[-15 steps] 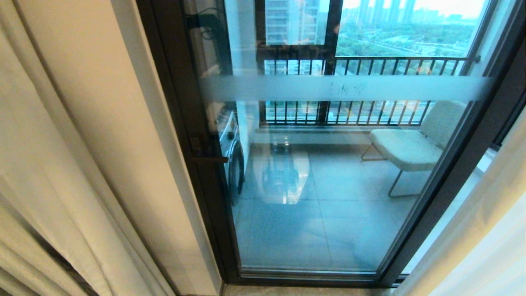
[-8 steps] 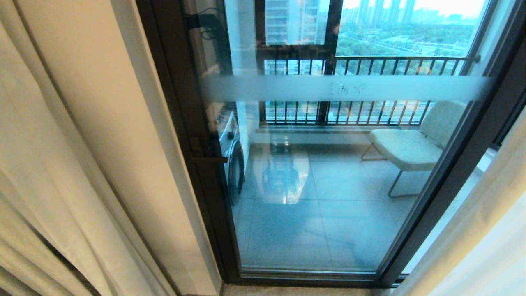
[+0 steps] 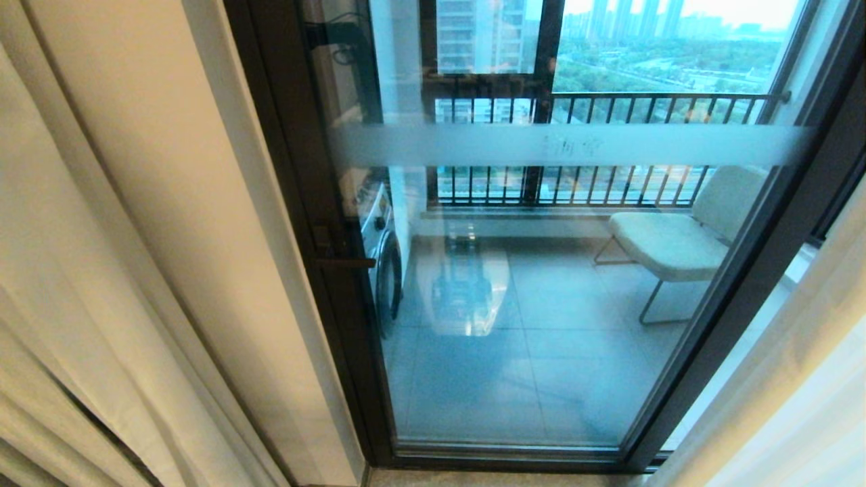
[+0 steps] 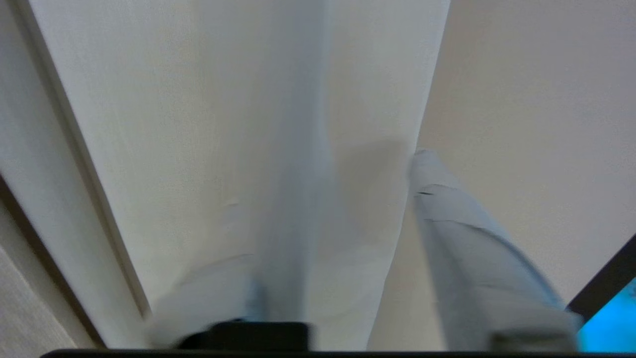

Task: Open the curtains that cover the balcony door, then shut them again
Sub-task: Pull the inner curtains open on both sides

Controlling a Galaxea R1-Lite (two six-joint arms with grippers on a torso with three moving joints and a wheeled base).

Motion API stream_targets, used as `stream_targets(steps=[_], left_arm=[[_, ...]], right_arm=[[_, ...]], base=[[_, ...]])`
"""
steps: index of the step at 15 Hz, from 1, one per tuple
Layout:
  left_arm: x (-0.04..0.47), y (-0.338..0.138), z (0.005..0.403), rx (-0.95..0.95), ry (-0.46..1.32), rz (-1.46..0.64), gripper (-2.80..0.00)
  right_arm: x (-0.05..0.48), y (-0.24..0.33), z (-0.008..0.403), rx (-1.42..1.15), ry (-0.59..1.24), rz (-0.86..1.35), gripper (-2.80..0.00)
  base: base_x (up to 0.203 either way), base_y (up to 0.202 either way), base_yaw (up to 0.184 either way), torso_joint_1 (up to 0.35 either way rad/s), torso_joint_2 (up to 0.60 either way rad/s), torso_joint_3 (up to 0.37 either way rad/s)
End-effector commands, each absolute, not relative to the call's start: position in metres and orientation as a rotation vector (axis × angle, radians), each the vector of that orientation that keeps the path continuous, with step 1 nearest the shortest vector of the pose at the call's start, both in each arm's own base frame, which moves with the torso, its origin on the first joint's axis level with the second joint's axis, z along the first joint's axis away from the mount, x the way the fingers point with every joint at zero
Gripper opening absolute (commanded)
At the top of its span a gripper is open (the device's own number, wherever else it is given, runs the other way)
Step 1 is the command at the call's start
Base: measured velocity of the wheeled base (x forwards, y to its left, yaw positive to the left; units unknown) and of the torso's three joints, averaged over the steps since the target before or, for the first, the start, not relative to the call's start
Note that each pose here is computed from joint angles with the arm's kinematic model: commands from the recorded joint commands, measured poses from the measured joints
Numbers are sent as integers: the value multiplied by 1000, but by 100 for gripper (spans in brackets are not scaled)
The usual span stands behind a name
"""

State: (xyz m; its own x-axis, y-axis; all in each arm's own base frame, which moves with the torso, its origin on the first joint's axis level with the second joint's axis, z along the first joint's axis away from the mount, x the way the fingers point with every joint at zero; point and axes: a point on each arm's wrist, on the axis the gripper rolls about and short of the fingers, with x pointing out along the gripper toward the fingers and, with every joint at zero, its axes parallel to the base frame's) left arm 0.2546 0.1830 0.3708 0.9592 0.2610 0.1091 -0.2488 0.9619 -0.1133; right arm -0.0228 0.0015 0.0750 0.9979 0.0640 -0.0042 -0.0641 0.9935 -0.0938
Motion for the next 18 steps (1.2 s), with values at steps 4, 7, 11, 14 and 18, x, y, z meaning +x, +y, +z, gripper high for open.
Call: stream_targets(steps=[4, 7, 11, 14, 18], left_arm=[[236, 170, 374, -98, -130, 259, 0], [223, 161, 374, -98, -129, 264, 0], [207, 152, 369, -104, -119, 277, 0], [199, 150, 366, -107, -114, 289, 0], [189, 143, 361, -114, -103, 297, 0]], right_arm=[[-23, 2, 75, -95, 2, 65, -280], [-23, 2, 75, -95, 1, 66, -280], [-23, 2, 75, -95, 1, 66, -280], [-23, 2, 75, -95, 1, 65, -280], [-23, 2, 75, -95, 2, 65, -280]], base=[[0, 0, 0, 0, 0, 0], [0, 0, 0, 0, 0, 0], [0, 0, 0, 0, 0, 0], [0, 0, 0, 0, 0, 0], [0, 0, 0, 0, 0, 0]])
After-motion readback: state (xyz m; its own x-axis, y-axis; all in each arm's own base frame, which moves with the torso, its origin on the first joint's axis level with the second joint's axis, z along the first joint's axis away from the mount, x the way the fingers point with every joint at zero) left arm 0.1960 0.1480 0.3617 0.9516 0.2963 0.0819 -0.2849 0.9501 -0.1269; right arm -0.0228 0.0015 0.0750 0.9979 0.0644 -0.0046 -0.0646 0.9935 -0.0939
